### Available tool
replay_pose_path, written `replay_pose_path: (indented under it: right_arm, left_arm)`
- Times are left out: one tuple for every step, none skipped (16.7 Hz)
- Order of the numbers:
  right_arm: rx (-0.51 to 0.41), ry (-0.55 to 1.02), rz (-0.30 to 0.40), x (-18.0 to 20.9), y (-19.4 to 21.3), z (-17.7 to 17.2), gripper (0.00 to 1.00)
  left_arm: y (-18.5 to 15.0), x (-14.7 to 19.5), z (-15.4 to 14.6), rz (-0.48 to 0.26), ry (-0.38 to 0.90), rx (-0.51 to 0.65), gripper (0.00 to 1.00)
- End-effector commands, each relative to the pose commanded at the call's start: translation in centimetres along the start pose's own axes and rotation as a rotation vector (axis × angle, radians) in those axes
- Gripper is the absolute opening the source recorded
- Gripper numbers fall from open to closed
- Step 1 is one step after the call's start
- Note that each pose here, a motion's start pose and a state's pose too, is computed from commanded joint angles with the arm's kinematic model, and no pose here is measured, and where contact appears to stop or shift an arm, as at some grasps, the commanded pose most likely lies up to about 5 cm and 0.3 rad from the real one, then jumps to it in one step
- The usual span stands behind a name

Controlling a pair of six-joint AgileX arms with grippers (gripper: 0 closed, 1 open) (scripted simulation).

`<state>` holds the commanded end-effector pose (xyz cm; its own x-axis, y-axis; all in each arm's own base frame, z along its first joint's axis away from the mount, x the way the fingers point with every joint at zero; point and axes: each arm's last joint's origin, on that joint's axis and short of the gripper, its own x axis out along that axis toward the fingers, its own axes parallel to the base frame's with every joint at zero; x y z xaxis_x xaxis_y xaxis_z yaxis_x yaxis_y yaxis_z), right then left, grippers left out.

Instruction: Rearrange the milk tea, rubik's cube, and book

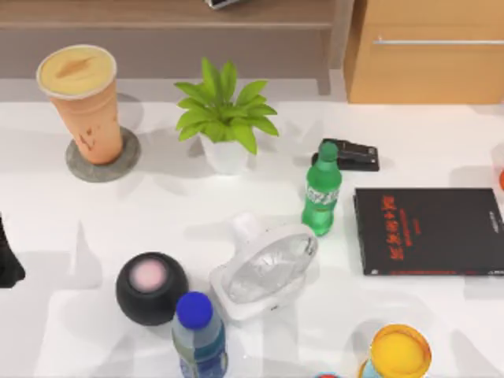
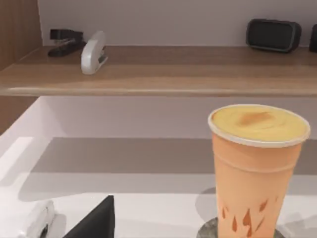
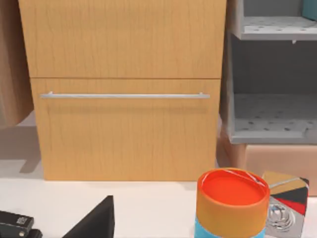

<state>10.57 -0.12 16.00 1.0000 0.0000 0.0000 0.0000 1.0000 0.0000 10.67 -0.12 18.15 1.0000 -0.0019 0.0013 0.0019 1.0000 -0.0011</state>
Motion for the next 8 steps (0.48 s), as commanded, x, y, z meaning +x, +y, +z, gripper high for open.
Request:
replay_pose_path:
  right_arm:
    - [0.000, 0.000, 0.000, 0.0, 0.0, 0.0, 1.00]
    - [0.000, 0.000, 0.000, 0.0, 0.0, 0.0, 1.00]
    - [0.000, 0.000, 0.000, 0.0, 0.0, 0.0, 1.00]
    - [0.000, 0.000, 0.000, 0.0, 0.0, 0.0, 1.00]
    - [0.000, 0.000, 0.000, 0.0, 0.0, 0.0, 1.00]
    - [0.000, 0.000, 0.000, 0.0, 0.0, 0.0, 1.00]
    - [0.000, 0.000, 0.000, 0.0, 0.0, 0.0, 1.00]
    - [0.000, 0.000, 0.000, 0.0, 0.0, 0.0, 1.00]
  left_arm:
    - [0.0, -0.1, -1.0, 0.001, 0.001, 0.000, 1.00]
    - [0.0, -0.1, -1.6, 0.001, 0.001, 0.001, 1.00]
    - [0.0, -0.1, -2.0, 0.002, 0.001, 0.001, 1.00]
    - [0.0, -0.1, -2.2, 0.002, 0.001, 0.001, 1.00]
    - [0.0, -0.1, -2.2, 0.002, 0.001, 0.001, 1.00]
    - [0.0, -0.1, -2.2, 0.002, 0.001, 0.001, 1.00]
    - [0.0, -0.1, -2.2, 0.002, 0.001, 0.001, 1.00]
    - [0.0, -0.1, -2.2, 0.002, 0.001, 0.001, 1.00]
